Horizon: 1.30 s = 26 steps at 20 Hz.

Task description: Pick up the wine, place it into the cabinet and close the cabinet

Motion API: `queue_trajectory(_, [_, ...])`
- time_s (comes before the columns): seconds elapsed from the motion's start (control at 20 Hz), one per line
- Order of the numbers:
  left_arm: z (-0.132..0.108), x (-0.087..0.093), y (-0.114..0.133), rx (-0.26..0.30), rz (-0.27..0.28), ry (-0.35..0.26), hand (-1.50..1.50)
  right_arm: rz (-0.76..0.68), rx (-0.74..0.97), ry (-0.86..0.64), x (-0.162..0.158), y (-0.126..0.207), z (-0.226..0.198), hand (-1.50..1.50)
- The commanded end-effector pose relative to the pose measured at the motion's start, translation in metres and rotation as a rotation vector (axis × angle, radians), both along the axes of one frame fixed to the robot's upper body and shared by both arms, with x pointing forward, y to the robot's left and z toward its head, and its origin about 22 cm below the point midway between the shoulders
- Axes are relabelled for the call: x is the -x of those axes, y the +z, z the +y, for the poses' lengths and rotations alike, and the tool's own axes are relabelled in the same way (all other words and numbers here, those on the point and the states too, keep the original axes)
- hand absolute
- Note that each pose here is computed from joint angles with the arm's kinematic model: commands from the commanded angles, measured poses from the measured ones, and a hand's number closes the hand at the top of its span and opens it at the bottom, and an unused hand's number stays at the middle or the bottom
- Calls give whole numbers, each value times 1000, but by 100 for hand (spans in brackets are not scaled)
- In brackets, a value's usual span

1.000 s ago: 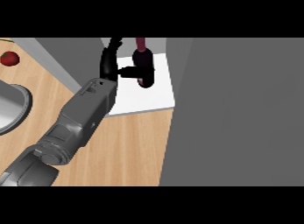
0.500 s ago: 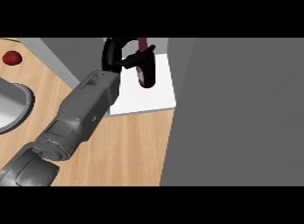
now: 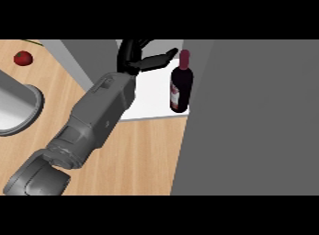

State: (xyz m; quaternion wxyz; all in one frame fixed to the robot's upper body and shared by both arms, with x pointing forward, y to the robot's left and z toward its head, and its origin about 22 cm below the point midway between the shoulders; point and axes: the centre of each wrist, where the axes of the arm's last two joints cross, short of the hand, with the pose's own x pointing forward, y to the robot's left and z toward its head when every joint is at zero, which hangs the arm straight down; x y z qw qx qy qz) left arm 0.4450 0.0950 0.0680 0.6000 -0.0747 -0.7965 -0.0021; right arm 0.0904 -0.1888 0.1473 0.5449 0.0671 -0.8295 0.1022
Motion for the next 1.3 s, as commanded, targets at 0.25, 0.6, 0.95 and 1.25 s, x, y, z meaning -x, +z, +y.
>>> queue_trajectory(0.25, [-13, 5, -3, 36, 19, -77, -150, 43, -93, 23, 31, 47, -11, -150])
queue_trajectory(0.6, [-13, 12, -8, 80, 31, -154, -150, 43, -62, -31, 28, 34, -9, -150])
queue_trajectory(0.95, [-9, 28, -27, 157, 64, -229, -150, 54, -75, -47, 32, 39, -12, -150])
queue_trajectory(1.25, [-5, 62, -57, 207, 76, -270, -150, 50, -66, -67, 29, 37, -13, -150])
